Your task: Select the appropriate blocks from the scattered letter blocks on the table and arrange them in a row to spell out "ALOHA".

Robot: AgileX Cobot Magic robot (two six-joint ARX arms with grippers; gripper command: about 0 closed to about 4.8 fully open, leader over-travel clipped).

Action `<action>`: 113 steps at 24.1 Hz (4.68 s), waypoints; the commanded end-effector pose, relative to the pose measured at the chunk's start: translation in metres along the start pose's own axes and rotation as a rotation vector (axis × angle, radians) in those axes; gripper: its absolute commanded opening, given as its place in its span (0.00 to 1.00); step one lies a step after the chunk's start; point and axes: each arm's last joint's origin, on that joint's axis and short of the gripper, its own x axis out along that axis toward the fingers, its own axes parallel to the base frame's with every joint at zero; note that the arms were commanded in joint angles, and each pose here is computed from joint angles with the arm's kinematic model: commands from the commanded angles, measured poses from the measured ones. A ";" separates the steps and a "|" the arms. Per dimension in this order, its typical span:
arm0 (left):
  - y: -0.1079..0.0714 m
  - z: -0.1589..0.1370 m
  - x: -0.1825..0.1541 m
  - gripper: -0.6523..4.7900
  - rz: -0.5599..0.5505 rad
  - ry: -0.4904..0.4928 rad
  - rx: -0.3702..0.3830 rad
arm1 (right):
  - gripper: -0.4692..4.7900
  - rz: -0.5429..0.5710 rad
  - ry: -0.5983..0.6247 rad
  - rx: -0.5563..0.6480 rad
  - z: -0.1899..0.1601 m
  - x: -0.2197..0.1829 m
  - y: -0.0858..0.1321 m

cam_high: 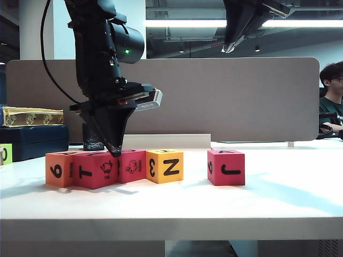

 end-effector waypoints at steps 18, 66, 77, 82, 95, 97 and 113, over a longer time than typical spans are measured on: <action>0.008 0.002 0.011 0.11 0.199 -0.030 0.000 | 0.08 0.003 -0.023 -0.009 0.002 -0.003 0.002; 0.010 0.018 -0.014 0.47 0.129 -0.327 -0.187 | 0.08 0.004 -0.022 -0.009 0.002 -0.003 0.002; 0.005 0.016 -0.013 0.69 0.129 -0.283 -0.071 | 0.08 0.004 -0.023 -0.009 0.002 -0.003 0.002; 0.005 0.014 -0.012 0.69 0.111 -0.266 -0.156 | 0.08 0.004 -0.023 -0.009 0.002 -0.003 0.002; 0.005 0.012 -0.012 0.70 0.093 -0.258 -0.274 | 0.08 0.004 -0.024 -0.010 0.002 -0.003 0.002; 0.005 0.012 -0.012 0.70 0.084 -0.260 -0.305 | 0.08 0.009 -0.023 -0.009 0.002 -0.003 0.002; 0.005 0.010 -0.011 0.70 0.077 -0.241 -0.492 | 0.08 0.159 -0.106 -0.163 -0.011 -0.061 0.061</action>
